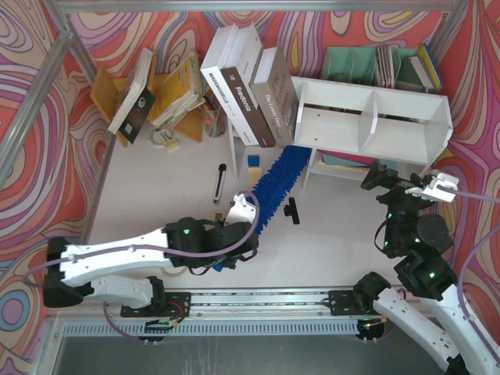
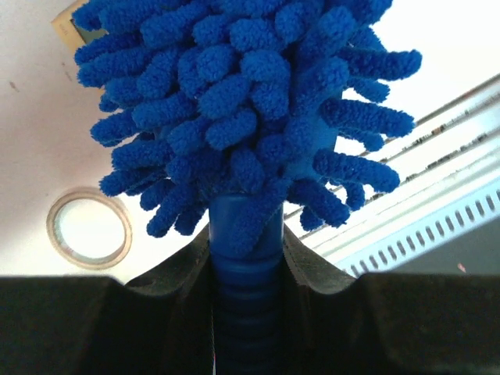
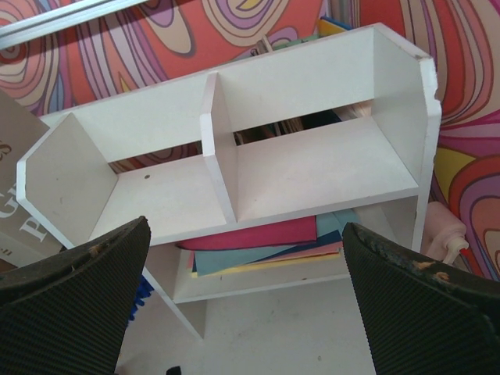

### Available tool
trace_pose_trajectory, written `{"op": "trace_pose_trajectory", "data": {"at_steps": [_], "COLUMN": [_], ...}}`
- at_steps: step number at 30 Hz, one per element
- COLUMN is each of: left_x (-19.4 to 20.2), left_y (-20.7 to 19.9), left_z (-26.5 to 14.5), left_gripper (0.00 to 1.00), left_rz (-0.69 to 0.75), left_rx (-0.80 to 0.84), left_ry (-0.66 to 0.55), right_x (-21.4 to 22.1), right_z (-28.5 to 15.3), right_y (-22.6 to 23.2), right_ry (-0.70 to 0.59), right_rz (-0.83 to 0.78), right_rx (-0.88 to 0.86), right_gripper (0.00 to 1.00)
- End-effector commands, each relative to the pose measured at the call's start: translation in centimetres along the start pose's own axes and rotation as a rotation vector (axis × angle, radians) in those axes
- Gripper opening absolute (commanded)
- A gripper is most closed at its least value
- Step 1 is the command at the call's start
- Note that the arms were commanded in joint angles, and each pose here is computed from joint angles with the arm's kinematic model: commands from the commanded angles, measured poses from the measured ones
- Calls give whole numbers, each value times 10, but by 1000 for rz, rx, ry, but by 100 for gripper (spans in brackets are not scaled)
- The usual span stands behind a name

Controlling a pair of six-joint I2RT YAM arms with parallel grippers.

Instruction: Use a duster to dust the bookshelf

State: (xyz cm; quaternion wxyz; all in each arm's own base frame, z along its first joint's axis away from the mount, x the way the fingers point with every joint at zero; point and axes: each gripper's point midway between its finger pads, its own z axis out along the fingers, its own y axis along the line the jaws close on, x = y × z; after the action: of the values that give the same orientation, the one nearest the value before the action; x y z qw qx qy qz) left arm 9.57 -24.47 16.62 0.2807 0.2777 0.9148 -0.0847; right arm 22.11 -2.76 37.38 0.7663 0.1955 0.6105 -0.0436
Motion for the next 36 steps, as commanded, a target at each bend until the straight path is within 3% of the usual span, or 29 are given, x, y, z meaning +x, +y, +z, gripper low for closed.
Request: {"op": "trace_pose_trajectory", "data": {"at_steps": [1, 12, 19, 25, 36], "left_x": [0, 26, 1, -15, -95], "left_y": [15, 21, 4, -18, 4], "left_z": [-47, -100, -118, -136, -157], "left_gripper": [0, 0, 0, 0, 0], "left_rz": [66, 188, 231, 306, 186], "left_rx": [33, 131, 233, 359, 168], "left_ry": [-28, -33, -194, -262, -600], "right_x": [-6, -20, -30, -37, -51], "right_z": [5, 10, 12, 12, 13], "right_y": [4, 13, 16, 13, 11], "right_ry": [2, 24, 21, 8, 11], "right_rz": [10, 34, 46, 43, 59], "right_rx": [16, 13, 14, 25, 50], "right_gripper": [99, 99, 99, 99, 99]}}
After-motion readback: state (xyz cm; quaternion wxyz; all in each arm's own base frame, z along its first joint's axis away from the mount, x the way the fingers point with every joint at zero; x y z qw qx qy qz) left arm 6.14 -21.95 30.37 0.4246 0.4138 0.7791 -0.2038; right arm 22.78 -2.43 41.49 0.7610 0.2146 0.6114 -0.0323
